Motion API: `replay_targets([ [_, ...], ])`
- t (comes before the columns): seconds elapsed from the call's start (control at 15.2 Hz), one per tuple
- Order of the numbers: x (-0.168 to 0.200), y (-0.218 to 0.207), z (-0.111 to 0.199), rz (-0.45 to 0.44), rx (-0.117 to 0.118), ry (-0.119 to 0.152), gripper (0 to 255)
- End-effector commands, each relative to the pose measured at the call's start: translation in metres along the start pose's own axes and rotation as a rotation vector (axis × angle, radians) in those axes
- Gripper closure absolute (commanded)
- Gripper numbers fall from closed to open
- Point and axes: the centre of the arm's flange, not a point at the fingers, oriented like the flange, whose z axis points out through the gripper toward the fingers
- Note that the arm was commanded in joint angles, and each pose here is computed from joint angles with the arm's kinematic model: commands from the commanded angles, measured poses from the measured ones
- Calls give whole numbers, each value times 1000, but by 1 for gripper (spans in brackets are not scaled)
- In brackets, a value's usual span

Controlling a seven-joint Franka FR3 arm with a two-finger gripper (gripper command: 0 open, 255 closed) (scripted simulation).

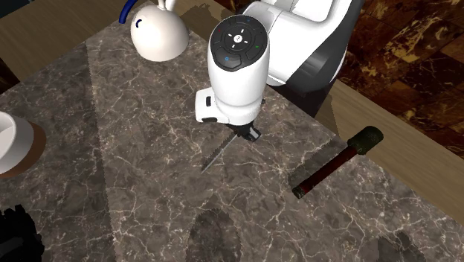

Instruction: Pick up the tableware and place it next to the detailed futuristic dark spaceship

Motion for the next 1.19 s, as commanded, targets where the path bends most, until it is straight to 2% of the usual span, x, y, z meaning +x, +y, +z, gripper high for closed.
replay_targets([
  [0.0,0,0,-5,0,0,0,255],
  [1.12,-5,0,-95,0,0,0,255],
])
